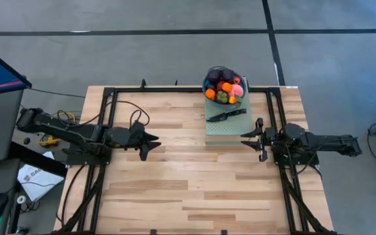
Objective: Pick & Place Fruit
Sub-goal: Return to Home Position
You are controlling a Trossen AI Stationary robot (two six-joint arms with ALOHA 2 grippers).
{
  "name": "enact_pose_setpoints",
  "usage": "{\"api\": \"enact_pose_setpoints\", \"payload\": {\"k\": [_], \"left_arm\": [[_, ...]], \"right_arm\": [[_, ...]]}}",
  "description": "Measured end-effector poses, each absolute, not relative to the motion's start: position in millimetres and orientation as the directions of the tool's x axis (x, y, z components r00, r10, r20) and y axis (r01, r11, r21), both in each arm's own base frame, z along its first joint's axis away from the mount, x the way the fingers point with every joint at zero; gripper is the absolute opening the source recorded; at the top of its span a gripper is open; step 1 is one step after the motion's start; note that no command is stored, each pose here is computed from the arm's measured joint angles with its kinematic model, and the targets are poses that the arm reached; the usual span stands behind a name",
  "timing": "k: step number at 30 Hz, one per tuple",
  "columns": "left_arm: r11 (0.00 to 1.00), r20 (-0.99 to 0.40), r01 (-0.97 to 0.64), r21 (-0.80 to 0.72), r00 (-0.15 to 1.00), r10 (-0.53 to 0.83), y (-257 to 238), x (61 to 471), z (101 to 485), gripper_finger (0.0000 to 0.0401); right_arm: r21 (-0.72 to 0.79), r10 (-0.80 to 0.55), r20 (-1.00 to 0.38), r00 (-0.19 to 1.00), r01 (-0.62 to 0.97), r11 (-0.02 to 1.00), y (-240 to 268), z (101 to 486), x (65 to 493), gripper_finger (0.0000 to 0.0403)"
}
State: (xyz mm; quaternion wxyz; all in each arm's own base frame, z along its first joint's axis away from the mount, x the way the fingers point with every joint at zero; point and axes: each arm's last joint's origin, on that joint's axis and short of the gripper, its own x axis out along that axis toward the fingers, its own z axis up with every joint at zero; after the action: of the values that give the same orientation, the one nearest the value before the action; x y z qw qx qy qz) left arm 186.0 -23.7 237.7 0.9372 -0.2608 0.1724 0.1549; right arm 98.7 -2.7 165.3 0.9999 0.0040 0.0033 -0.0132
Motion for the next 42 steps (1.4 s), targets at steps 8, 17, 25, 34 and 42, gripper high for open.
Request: {"api": "enact_pose_setpoints", "payload": {"k": [8,17,25,34,42], "left_arm": [[0.808,-0.36,-0.365,-0.462,0.91,0.206,-21,181,245,0.0163],[0.922,-0.125,-0.23,-0.311,0.972,0.2,-13,142,264,0.0163],[0.995,0.272,-0.096,-0.006,0.958,0.094,-3,103,243,0.0163],[0.998,0.304,-0.066,0.013,0.951,0.059,3,96,200,0.0163],[0.997,0.186,-0.079,-0.009,0.979,0.079,6,95,183,0.0163]], "right_arm": [[0.008,-0.027,-0.008,1.0,0.027,1.0,-3,165,99,0.0113],[0.008,-0.027,-0.009,1.0,0.027,1.0,-3,165,99,0.0113],[0.008,-0.027,-0.009,1.0,0.027,1.0,-3,165,99,0.0113],[0.008,-0.027,-0.009,1.0,0.027,1.0,-3,165,99,0.0113],[0.008,-0.027,-0.009,1.0,0.028,1.0,-3,165,99,0.0113]]}}
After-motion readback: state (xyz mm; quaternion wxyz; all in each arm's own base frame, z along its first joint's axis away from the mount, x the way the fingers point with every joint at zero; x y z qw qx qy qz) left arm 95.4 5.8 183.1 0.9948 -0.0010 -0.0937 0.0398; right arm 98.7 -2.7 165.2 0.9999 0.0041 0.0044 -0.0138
